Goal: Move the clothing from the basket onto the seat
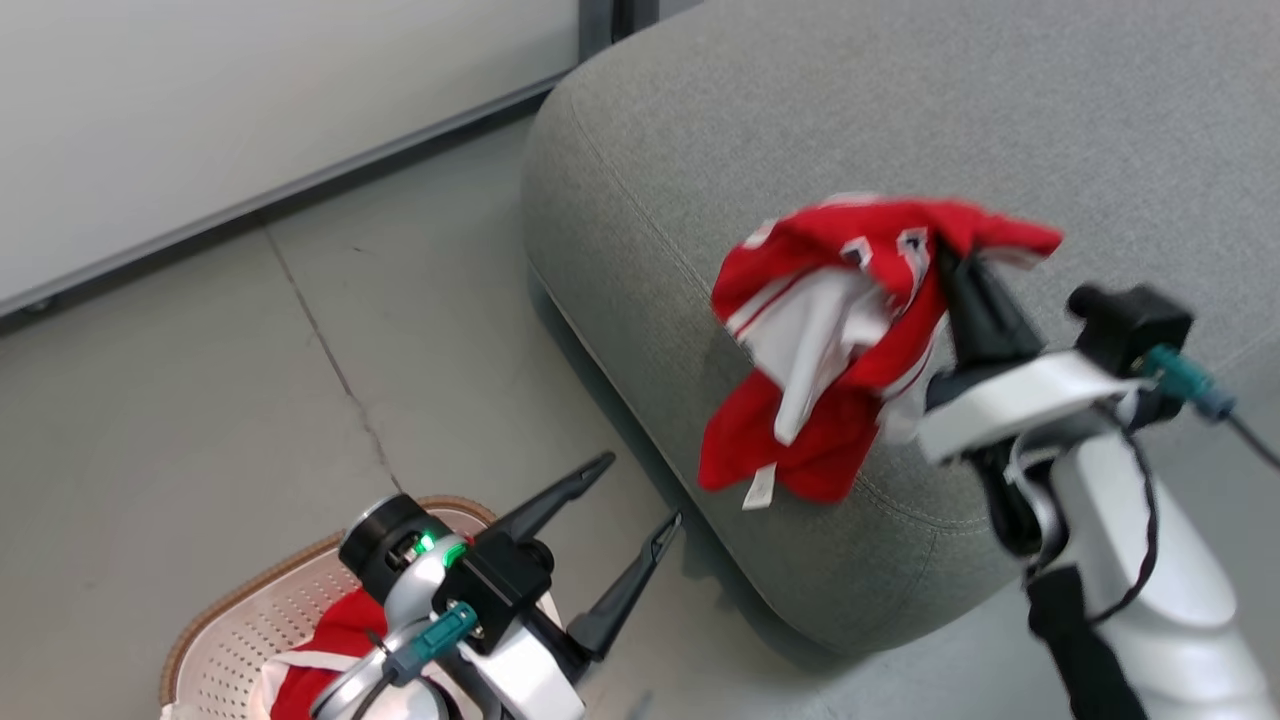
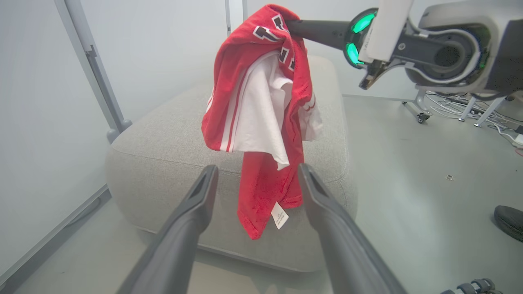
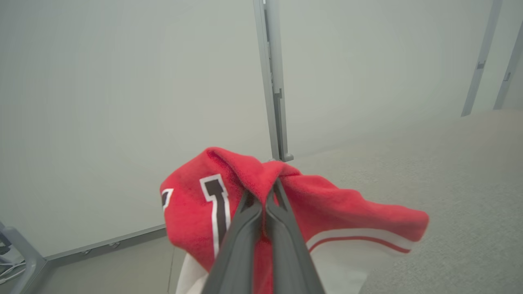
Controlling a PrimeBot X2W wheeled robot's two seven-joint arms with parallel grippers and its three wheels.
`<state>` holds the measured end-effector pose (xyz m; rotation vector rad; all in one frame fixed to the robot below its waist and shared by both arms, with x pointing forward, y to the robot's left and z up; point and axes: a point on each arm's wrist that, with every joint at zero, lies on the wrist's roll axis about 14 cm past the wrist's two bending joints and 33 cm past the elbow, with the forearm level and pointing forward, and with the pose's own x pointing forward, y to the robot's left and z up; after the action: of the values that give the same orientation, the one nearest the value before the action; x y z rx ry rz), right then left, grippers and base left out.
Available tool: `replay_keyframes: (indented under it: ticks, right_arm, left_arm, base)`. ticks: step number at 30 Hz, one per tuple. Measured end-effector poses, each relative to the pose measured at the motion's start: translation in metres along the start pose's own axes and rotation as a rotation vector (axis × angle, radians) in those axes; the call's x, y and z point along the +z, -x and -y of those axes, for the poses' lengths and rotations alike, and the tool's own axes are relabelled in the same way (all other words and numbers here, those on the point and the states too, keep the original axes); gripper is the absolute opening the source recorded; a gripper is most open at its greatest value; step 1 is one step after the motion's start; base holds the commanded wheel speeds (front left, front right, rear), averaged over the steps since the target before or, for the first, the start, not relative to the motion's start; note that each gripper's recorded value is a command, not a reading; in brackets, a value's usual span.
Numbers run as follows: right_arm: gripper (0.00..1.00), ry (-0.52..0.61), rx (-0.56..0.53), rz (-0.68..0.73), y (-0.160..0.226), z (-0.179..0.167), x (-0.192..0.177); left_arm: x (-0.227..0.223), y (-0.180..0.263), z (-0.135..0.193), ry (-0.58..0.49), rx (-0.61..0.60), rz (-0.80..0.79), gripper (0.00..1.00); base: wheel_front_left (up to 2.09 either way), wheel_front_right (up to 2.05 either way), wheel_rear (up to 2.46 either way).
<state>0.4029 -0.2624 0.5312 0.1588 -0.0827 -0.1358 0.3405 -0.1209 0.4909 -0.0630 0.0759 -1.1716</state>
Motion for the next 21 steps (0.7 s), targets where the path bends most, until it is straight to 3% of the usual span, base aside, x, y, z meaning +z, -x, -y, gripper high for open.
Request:
replay_keyframes:
  ticks: [13,17,21]
  right_arm:
    - [0.00,0.063,-0.186,0.200,-0.094,0.064,0.082]
    - [0.00,0.076,-0.214,0.157,-0.112,0.070,0.063]
    - [0.00,0.071,-0.259,0.064,-0.121,0.083,0.023]
  left_arm:
    - [0.020,-0.015,-0.057,-0.030,0.041,0.104,1.00]
    - [0.015,-0.012,-0.074,-0.031,0.061,0.103,1.00]
    - [0.004,-0.011,-0.091,-0.022,0.078,0.090,1.00]
  base:
    - [0.00,0.00,0.00]
    - [0.00,0.00,0.00]
    - [0.00,0.00,0.00]
